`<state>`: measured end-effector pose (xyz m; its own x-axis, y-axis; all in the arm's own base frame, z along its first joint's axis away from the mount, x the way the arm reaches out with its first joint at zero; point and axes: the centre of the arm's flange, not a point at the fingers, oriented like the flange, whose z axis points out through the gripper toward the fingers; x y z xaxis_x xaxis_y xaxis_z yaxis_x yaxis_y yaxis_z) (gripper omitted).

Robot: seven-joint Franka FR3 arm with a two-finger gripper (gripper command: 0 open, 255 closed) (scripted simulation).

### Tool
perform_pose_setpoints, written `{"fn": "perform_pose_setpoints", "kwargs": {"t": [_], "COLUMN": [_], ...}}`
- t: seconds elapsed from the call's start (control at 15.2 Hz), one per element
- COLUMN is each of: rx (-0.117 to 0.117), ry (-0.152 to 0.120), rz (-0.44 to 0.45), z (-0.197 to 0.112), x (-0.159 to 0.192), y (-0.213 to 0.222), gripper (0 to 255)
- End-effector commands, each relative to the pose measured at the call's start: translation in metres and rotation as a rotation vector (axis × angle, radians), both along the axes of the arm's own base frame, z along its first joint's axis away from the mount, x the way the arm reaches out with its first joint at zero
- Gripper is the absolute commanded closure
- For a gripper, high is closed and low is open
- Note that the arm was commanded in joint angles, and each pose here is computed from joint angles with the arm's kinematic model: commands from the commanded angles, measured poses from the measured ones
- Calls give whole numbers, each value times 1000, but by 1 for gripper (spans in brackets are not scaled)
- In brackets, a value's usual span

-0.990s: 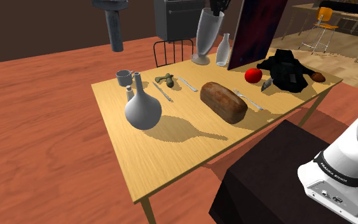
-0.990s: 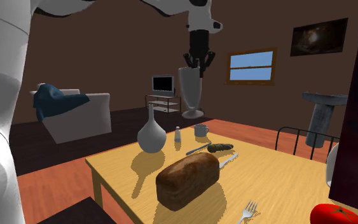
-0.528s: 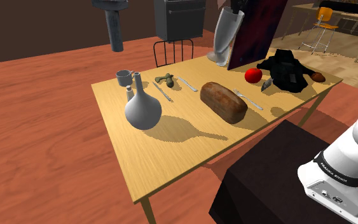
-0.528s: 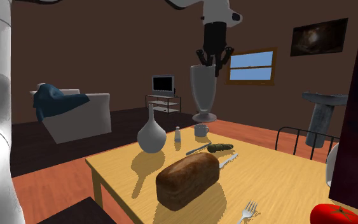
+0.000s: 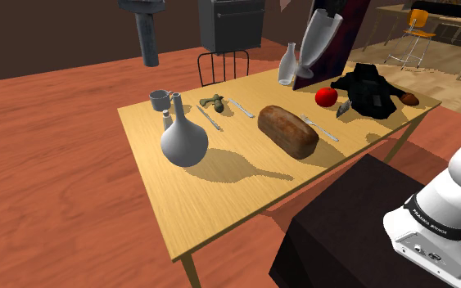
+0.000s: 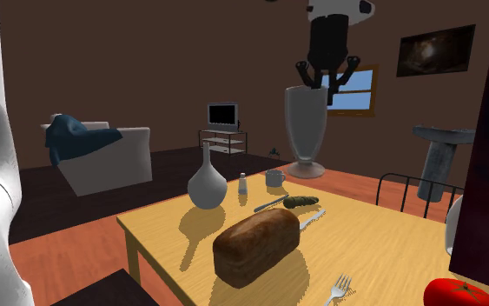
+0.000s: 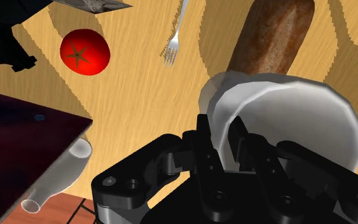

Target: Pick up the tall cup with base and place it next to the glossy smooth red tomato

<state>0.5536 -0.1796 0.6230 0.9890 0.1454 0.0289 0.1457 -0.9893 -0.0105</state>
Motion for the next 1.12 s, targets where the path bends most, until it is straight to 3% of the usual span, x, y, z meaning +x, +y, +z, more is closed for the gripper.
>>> {"fn": "perform_pose_setpoints", "kwargs": {"t": [0.0, 0.59, 1.06], "rx": [0, 0, 0], "ry": [-1, -1, -1], "rz": [2, 2, 2], "z": [3, 3, -34], "x": [-8, -50, -50], "y": [-22, -134, -134], "gripper": [255, 255, 255]}}
